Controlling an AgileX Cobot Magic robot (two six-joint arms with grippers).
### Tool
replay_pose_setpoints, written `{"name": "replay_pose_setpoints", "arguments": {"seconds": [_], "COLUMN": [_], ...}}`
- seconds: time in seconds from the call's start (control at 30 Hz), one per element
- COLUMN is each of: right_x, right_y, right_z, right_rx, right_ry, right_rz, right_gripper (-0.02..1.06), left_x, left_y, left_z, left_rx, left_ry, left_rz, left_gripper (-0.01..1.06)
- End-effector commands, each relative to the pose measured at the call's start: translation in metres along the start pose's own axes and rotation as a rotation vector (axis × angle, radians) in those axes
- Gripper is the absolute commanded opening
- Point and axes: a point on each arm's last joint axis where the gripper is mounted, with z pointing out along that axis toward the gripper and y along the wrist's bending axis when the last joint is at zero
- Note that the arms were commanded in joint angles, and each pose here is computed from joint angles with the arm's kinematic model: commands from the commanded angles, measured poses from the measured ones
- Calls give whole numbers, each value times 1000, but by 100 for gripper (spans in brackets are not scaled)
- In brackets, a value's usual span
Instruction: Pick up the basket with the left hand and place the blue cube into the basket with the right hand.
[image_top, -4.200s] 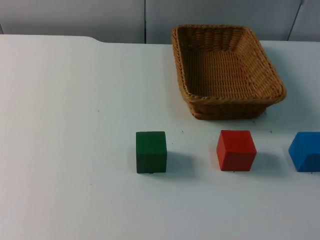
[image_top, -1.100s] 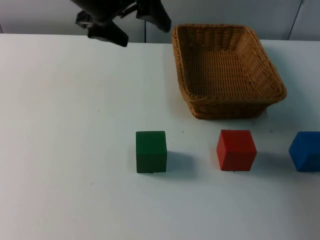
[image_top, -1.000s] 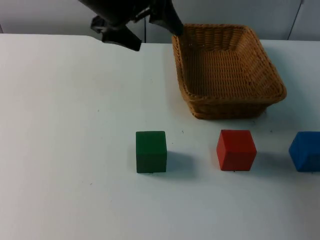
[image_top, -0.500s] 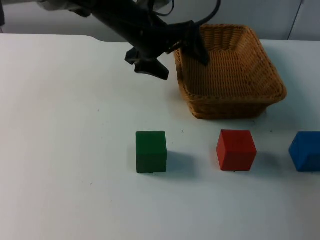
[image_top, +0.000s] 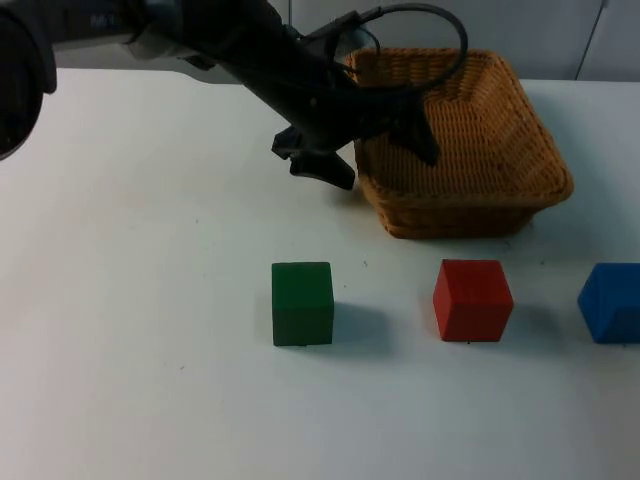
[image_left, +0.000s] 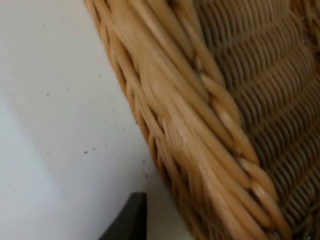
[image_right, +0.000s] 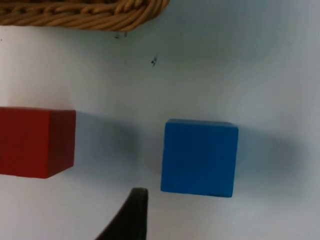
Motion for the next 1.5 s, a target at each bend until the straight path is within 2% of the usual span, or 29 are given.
{"name": "replay_pose_setpoints", "arguments": {"seconds": [0.0, 0.1, 0.13, 0.27, 0.3, 0.43, 0.67, 0.8, 0.87, 0.9, 0.93, 1.13, 1.3, 1.37, 1.47], "right_x": [-2, -2, -2, -3, -3, -4, -4, -5, -5, -5, -6, -7, -7, -7, -7], "right_y": [-2, -2, -2, -2, -2, -2, -2, -2, -2, -2, -2, -2, -2, -2, -2], "right_z": [-2, -2, -2, -2, -2, -2, -2, -2, -2, -2, -2, -2, -2, -2, -2], "right_rx": [7, 7, 7, 8, 8, 9, 10, 12, 12, 12, 13, 15, 15, 15, 15], "right_ry": [-17, -17, -17, -26, -26, -30, -40, -48, -50, -50, -54, -67, -71, -71, -71], "right_rz": [-6, -6, -6, -6, -6, -6, -6, -6, -6, -6, -6, -6, -6, -6, -6], "right_gripper": [101, 101, 101, 101, 101, 101, 101, 101, 101, 101, 101, 101, 101, 101, 101], "left_x": [-1, -3, -3, -5, -5, -8, -12, -14, -15, -16, -18, -23, -29, -36, -38], "left_y": [-2, -1, -1, 0, 0, 1, 0, -2, -2, -2, -2, -1, -1, -3, -6], "left_z": [3, 3, 3, 3, 3, 2, 3, 4, 4, 4, 4, 2, 0, -3, -6], "left_rx": [-13, -22, -22, -29, -29, -38, -45, -51, -56, -60, -58, -56, -47, -10, 27], "left_ry": [-12, -36, -36, -60, -60, -91, -140, -165, -183, -201, -216, -274, -350, -417, -436], "left_rz": [-9, -39, -39, -75, -75, -75, -86, -83, -82, -83, -92, -117, -191, -260, -307], "left_gripper": [100, 88, 88, 70, 70, 51, 49, 43, 32, 22, 16, 0, 0, 0, 0]}}
